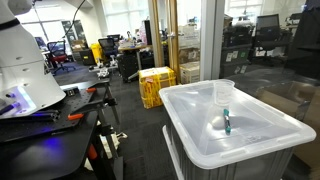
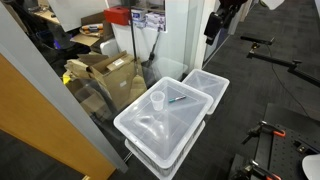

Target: Move the measuring cup to the right

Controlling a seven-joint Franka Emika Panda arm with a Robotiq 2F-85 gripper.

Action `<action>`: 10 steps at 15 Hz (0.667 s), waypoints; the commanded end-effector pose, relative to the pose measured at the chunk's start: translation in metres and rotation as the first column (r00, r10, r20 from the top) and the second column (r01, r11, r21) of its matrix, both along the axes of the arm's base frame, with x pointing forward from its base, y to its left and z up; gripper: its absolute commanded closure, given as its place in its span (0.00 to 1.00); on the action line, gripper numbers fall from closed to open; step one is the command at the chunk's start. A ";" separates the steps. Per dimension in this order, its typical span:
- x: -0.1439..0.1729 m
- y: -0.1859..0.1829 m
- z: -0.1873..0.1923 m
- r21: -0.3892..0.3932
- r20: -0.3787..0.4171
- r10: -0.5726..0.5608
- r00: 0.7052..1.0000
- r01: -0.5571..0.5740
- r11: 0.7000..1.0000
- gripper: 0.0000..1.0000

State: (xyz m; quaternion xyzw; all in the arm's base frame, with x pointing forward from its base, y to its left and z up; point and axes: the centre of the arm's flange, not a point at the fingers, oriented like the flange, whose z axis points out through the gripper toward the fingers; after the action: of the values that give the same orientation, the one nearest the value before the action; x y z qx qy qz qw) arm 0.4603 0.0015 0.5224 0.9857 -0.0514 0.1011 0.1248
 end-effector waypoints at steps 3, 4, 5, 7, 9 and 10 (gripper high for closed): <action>-0.017 -0.031 -0.028 -0.038 0.089 0.053 0.995 -0.050 0.998 0.00; -0.015 -0.035 -0.032 -0.037 0.093 0.051 0.994 -0.047 0.998 0.00; -0.014 -0.039 -0.035 -0.037 0.095 0.047 0.994 -0.044 0.998 0.00; -0.010 -0.047 -0.040 -0.032 0.094 0.031 0.995 -0.029 0.999 0.00; -0.006 -0.054 -0.041 -0.032 0.094 0.015 0.995 -0.012 0.999 0.00; -0.003 -0.057 -0.040 -0.032 0.093 0.010 0.996 -0.007 0.999 0.00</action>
State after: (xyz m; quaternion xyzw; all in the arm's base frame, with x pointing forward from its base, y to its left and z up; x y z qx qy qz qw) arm 0.4522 -0.0438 0.4840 0.9798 -0.0556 0.1399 0.1314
